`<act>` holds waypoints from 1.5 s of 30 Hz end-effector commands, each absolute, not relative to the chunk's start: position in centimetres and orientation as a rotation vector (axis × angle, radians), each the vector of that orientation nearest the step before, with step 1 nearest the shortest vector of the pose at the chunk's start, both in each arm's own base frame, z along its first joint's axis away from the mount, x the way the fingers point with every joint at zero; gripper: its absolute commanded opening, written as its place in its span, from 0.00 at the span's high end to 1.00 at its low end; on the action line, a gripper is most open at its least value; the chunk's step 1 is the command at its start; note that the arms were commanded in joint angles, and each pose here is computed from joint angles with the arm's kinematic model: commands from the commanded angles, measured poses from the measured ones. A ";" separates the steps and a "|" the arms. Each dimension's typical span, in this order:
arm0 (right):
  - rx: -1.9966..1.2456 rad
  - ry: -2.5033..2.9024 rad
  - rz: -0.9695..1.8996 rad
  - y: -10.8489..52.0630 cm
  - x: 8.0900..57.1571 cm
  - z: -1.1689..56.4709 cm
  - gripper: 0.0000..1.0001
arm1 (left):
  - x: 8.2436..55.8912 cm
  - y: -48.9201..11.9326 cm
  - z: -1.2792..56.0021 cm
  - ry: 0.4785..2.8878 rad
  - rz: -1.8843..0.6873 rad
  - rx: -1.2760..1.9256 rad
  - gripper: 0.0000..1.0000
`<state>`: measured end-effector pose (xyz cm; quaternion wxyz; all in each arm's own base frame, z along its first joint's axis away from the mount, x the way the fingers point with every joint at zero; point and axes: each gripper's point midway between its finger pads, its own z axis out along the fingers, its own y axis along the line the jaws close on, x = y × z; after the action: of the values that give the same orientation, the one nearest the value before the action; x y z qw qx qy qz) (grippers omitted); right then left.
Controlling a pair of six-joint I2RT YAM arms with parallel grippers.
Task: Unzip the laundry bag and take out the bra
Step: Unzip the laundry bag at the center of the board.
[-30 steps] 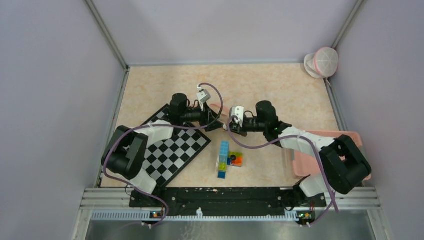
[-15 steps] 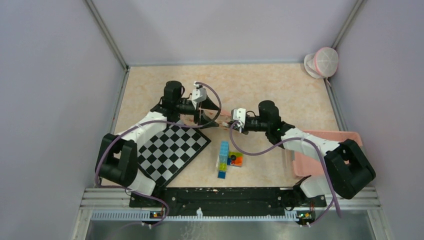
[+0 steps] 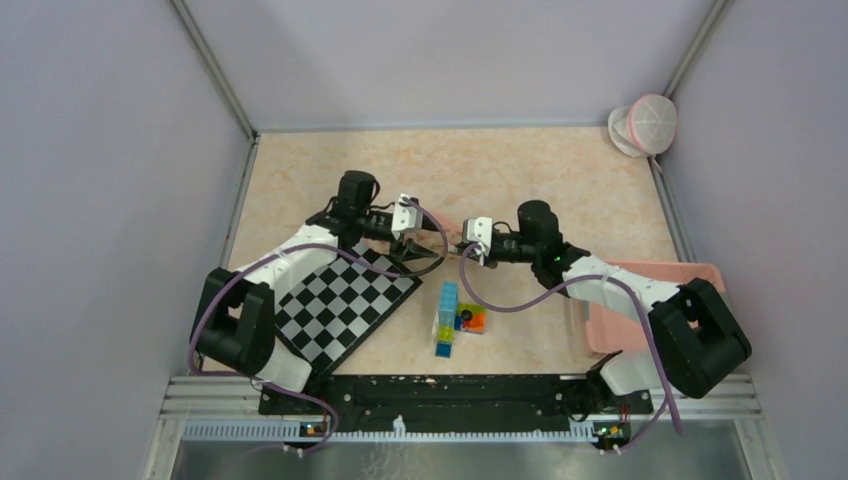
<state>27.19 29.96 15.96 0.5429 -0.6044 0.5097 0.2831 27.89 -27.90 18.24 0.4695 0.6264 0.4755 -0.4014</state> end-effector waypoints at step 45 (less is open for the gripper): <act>-0.586 2.025 1.335 27.2 28.7 19.5 0.72 | 31.2 -30.2 15.8 1.557 -1.068 1.271 1.00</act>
<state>29.13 26.02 18.30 0.3444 -0.2446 0.7838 0.4552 30.40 -29.61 13.92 0.4092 0.5191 0.6258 -0.4140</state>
